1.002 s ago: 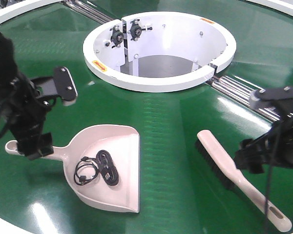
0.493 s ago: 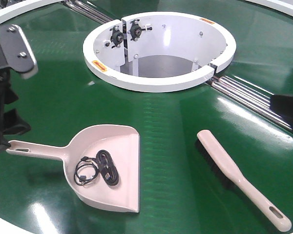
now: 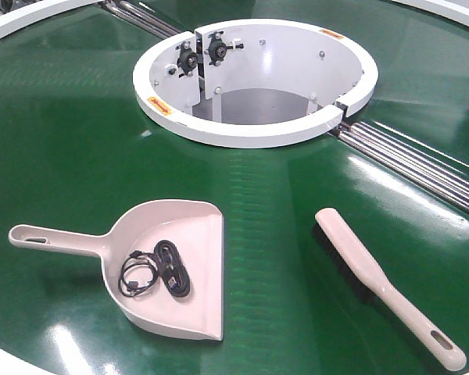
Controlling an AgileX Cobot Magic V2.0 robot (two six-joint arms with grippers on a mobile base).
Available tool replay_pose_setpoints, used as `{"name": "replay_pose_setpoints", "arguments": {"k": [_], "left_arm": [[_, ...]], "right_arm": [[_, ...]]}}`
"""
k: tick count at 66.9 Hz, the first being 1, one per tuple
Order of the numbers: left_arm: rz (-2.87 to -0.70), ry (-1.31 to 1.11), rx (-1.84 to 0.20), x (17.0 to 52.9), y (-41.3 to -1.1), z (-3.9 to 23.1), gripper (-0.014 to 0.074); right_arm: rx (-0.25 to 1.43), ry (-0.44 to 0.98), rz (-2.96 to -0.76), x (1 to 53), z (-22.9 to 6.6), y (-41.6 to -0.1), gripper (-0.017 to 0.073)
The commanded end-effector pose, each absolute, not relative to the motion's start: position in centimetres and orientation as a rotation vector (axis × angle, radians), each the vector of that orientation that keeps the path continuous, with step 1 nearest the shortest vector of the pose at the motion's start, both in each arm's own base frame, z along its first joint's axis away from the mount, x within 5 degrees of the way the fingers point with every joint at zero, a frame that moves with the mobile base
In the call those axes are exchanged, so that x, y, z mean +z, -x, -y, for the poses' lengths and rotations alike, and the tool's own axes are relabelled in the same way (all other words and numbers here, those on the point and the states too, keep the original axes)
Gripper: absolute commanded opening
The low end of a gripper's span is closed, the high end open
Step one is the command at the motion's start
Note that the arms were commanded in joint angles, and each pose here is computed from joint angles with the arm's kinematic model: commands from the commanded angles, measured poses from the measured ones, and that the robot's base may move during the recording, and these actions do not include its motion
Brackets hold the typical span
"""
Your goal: Clean and inspect green conveyor with broom and dustpan
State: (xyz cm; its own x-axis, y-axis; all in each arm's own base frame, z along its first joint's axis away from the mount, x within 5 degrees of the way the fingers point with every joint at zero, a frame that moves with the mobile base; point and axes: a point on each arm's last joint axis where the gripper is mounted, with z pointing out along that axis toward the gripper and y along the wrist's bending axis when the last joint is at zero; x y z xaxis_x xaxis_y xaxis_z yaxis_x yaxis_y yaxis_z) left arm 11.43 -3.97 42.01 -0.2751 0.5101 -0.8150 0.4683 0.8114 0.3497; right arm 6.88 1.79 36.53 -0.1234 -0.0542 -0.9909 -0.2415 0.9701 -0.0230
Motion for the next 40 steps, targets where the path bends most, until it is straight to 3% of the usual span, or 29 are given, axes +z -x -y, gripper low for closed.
{"name": "replay_pose_setpoints", "arguments": {"k": [1, 20, 40], "left_arm": [[-1.73, -0.649, 0.017, 41.4, -9.2, 3.3, 0.0354], [-1.602, -0.499, -0.07, 31.1, -5.7, 2.1, 0.0354], [-1.688, -0.401, -0.172, 26.6, -6.2, 2.3, 0.0354]], "right_arm": [[0.145, 0.209, -1.56, 36.9, -1.5, -5.7, 0.0592], [0.118, 0.218, -1.469, 30.8, -0.9, -2.8, 0.0592], [0.158, 0.201, -1.585, 26.0, -1.2, -4.2, 0.0592]]}}
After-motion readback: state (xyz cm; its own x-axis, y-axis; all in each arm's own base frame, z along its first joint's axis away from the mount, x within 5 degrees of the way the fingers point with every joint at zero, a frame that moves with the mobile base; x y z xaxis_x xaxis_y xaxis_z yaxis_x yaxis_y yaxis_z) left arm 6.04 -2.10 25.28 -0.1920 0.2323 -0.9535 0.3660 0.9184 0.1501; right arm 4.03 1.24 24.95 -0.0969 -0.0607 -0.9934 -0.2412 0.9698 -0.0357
